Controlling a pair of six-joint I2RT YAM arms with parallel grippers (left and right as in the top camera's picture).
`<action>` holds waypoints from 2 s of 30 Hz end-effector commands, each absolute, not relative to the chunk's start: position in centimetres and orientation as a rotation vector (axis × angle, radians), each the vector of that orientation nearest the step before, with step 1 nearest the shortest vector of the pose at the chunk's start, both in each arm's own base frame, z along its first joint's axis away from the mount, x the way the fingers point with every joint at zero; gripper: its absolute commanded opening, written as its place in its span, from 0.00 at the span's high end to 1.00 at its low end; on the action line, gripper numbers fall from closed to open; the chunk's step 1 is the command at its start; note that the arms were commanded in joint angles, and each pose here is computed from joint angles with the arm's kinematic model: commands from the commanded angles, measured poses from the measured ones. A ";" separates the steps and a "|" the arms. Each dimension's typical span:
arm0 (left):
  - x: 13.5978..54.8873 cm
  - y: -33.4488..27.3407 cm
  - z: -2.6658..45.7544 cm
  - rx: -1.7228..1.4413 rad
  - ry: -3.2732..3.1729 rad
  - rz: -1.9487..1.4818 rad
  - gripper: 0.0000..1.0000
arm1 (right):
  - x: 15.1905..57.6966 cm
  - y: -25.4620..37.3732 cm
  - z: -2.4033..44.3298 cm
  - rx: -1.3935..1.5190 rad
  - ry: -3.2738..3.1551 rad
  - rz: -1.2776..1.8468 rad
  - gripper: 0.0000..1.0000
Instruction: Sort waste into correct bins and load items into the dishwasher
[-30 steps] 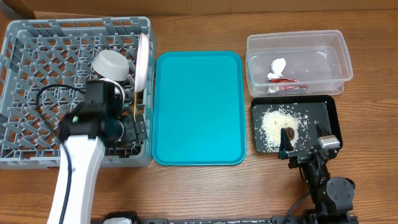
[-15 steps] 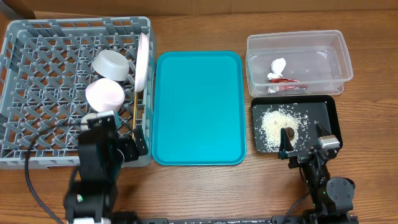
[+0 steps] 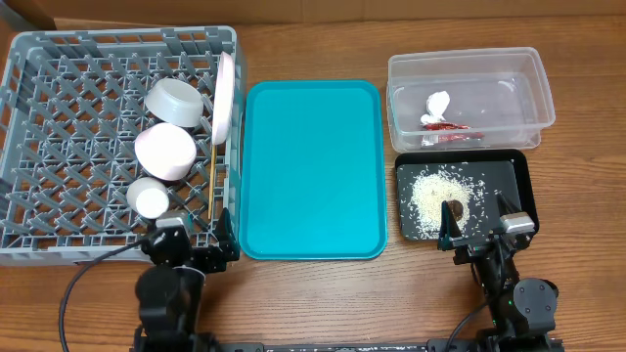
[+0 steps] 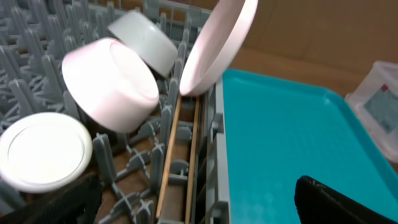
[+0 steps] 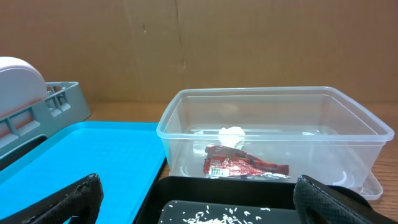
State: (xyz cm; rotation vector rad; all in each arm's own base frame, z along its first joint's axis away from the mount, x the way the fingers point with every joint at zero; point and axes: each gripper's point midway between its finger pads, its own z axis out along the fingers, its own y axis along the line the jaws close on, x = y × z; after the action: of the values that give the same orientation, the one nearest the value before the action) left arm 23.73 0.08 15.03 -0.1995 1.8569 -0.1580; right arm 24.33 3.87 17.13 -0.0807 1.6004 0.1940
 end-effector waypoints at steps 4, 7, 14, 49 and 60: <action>24.1 -0.2 14.8 -0.179 1.736 -0.181 0.00 | 24.3 3.9 17.0 -0.083 1.593 0.191 0.00; 24.5 -0.1 16.1 -0.167 1.640 -0.179 0.00 | 24.3 3.9 17.0 -0.083 1.593 0.191 0.00; 24.6 -0.6 18.8 -0.008 1.518 -0.085 0.00 | 24.3 3.9 17.0 -0.083 1.593 0.191 0.00; 24.6 -0.7 15.7 -0.015 1.642 -0.090 0.00 | 24.3 3.9 17.0 -0.083 1.593 0.191 0.00; 24.6 -0.7 15.7 -0.015 1.642 -0.090 0.00 | 24.3 3.9 17.0 -0.083 1.593 0.191 0.00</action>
State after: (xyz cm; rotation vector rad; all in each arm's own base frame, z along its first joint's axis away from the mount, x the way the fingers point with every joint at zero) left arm 24.64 -0.42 15.74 -0.0501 1.6458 -0.1027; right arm 24.33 3.87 17.13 -0.0804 1.6005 0.1937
